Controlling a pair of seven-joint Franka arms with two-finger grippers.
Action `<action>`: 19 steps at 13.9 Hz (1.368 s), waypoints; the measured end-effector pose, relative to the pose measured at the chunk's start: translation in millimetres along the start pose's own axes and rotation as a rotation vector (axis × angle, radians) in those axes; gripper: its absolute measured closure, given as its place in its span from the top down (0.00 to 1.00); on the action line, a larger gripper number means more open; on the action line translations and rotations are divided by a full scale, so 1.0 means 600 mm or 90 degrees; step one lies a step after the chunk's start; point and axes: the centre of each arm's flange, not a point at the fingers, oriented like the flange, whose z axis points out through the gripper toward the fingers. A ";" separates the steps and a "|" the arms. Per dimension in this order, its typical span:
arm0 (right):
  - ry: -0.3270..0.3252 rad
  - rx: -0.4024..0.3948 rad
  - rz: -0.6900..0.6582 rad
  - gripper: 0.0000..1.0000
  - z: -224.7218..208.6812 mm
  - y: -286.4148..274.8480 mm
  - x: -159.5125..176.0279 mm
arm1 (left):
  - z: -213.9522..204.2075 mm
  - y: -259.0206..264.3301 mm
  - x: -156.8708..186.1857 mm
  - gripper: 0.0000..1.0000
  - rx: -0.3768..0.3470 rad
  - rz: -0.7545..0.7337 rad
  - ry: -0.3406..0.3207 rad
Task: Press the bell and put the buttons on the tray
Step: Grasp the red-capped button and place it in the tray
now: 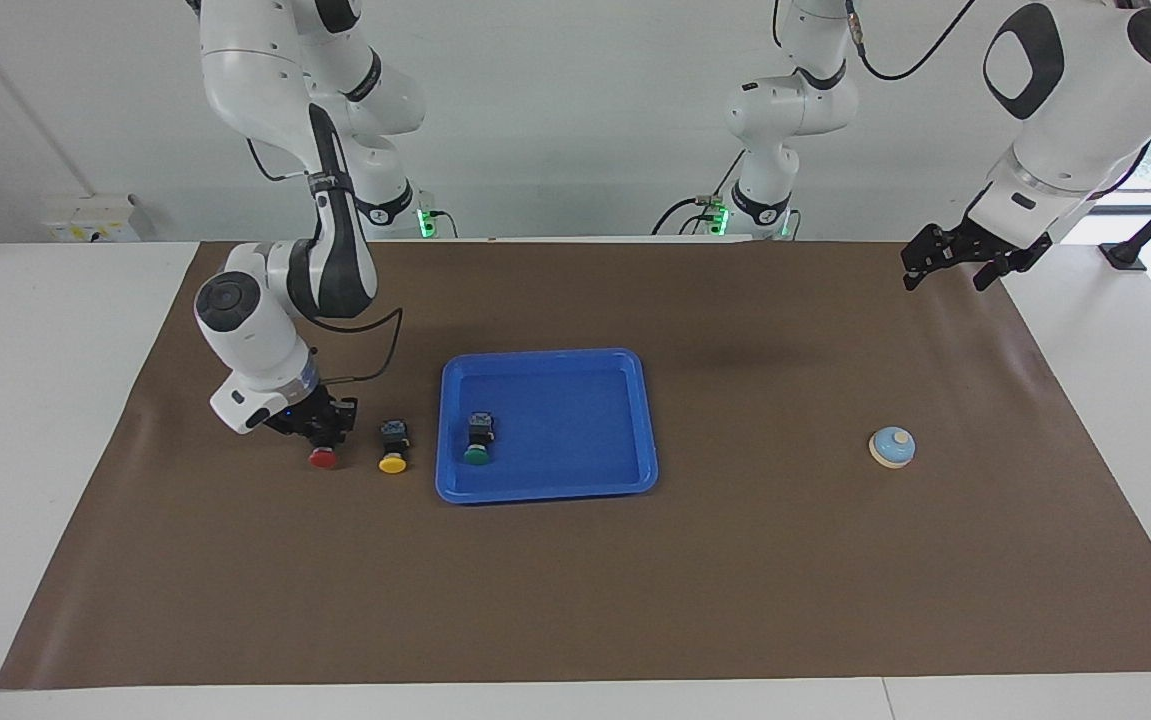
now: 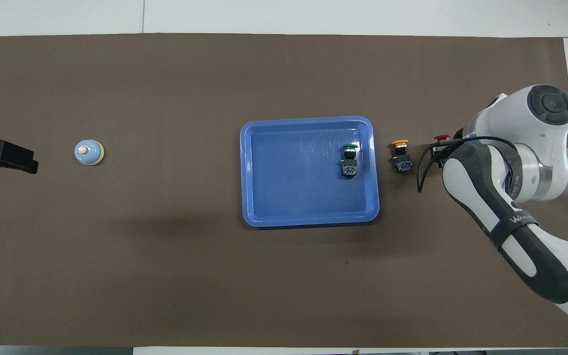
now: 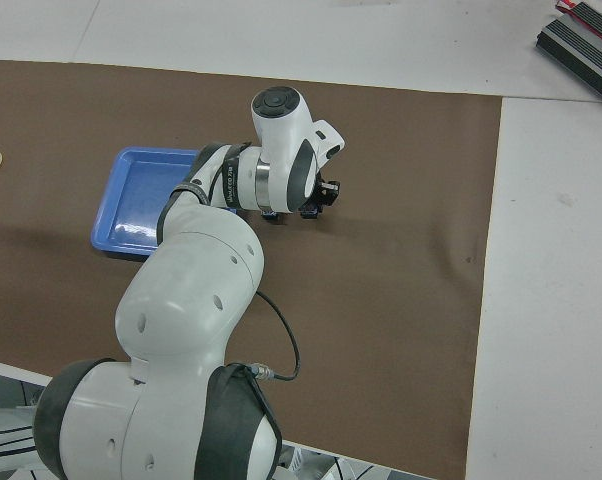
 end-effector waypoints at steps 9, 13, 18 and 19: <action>0.012 0.005 0.076 0.41 0.008 -0.505 -0.015 | 0.000 0.000 0.000 1.00 0.000 0.000 0.000; 0.025 0.013 0.086 0.41 0.055 -0.492 -0.003 | 0.000 0.000 0.000 1.00 0.000 0.000 0.000; 0.008 0.001 0.085 0.62 0.068 -0.486 -0.014 | 0.000 0.000 0.000 1.00 0.000 0.000 0.000; 0.000 -0.007 0.086 0.75 0.051 -0.481 -0.012 | 0.000 0.000 0.000 1.00 0.000 0.000 0.000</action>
